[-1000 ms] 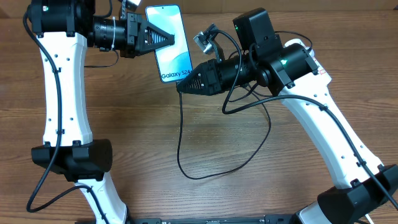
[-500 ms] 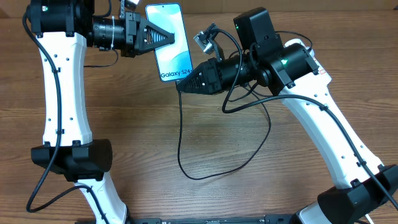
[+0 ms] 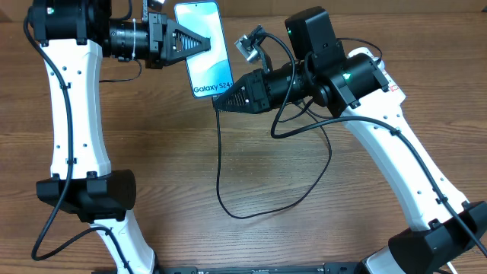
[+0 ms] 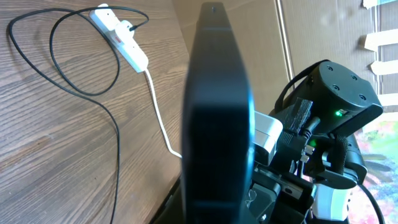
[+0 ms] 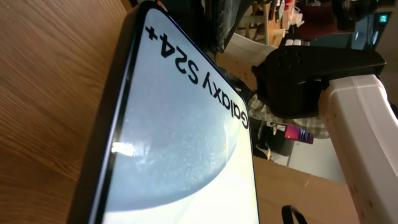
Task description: Plug charger to phone and switch on socket
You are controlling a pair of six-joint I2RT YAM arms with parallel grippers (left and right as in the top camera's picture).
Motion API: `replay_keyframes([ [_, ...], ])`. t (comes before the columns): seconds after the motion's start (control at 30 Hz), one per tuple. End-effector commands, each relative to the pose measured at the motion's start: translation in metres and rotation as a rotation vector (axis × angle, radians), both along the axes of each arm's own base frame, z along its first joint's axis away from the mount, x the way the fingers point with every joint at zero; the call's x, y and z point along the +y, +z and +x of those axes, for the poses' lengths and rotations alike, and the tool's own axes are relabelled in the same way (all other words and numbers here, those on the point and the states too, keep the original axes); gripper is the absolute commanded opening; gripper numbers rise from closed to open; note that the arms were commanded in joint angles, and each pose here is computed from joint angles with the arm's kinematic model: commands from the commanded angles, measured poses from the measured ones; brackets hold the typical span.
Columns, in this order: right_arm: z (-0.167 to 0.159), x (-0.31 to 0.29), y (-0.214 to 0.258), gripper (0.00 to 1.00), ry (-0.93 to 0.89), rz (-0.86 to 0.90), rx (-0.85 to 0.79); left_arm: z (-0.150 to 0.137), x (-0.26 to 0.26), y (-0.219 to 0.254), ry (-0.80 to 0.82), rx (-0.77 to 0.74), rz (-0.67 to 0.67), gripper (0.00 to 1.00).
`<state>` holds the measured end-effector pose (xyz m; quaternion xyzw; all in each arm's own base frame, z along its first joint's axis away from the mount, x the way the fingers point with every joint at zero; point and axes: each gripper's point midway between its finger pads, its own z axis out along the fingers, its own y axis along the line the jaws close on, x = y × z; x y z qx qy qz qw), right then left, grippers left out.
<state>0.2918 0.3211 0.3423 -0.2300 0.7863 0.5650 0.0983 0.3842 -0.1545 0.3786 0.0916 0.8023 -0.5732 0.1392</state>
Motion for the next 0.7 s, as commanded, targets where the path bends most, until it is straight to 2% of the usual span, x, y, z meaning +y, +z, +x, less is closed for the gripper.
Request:
replay_keyframes([
  [0.0,0.009,0.001,0.009,0.04,-0.022,0.014,-0.063,-0.011,-0.011,0.013,-0.043,-0.010,-0.052,0.04],
  [0.07,0.009,0.001,0.008,0.08,-0.025,0.010,-0.062,-0.011,-0.011,0.013,-0.043,-0.010,-0.052,0.04],
  [0.1,0.009,0.001,0.008,0.18,-0.025,0.010,-0.060,-0.011,-0.011,0.012,-0.043,-0.010,-0.051,0.04],
  [0.13,0.009,0.001,0.008,0.37,-0.025,0.009,-0.060,-0.011,-0.011,0.012,-0.042,-0.010,-0.048,0.04],
  [0.27,0.010,-0.001,0.003,0.72,-0.043,-0.017,-0.049,-0.007,-0.008,0.004,-0.025,-0.016,0.001,0.04],
  [0.3,0.011,-0.003,-0.001,0.77,-0.055,-0.034,-0.042,-0.006,-0.007,0.003,-0.020,-0.021,0.013,0.04],
  [0.43,0.020,-0.016,-0.027,0.86,-0.155,-0.178,-0.011,0.007,0.000,-0.011,0.032,-0.027,0.107,0.04],
  [0.47,0.024,-0.024,-0.040,0.90,-0.205,-0.256,-0.002,0.015,0.009,-0.025,0.086,-0.010,0.201,0.04],
  [0.57,0.029,-0.039,-0.058,1.00,-0.273,-0.369,0.007,0.026,0.027,-0.050,0.168,0.015,0.370,0.04],
  [0.63,0.033,-0.054,-0.072,1.00,-0.329,-0.468,0.008,0.033,0.041,-0.072,0.212,0.023,0.514,0.04],
  [0.67,0.033,-0.058,-0.076,1.00,-0.343,-0.495,0.009,0.034,0.044,-0.077,0.217,0.031,0.541,0.04],
])
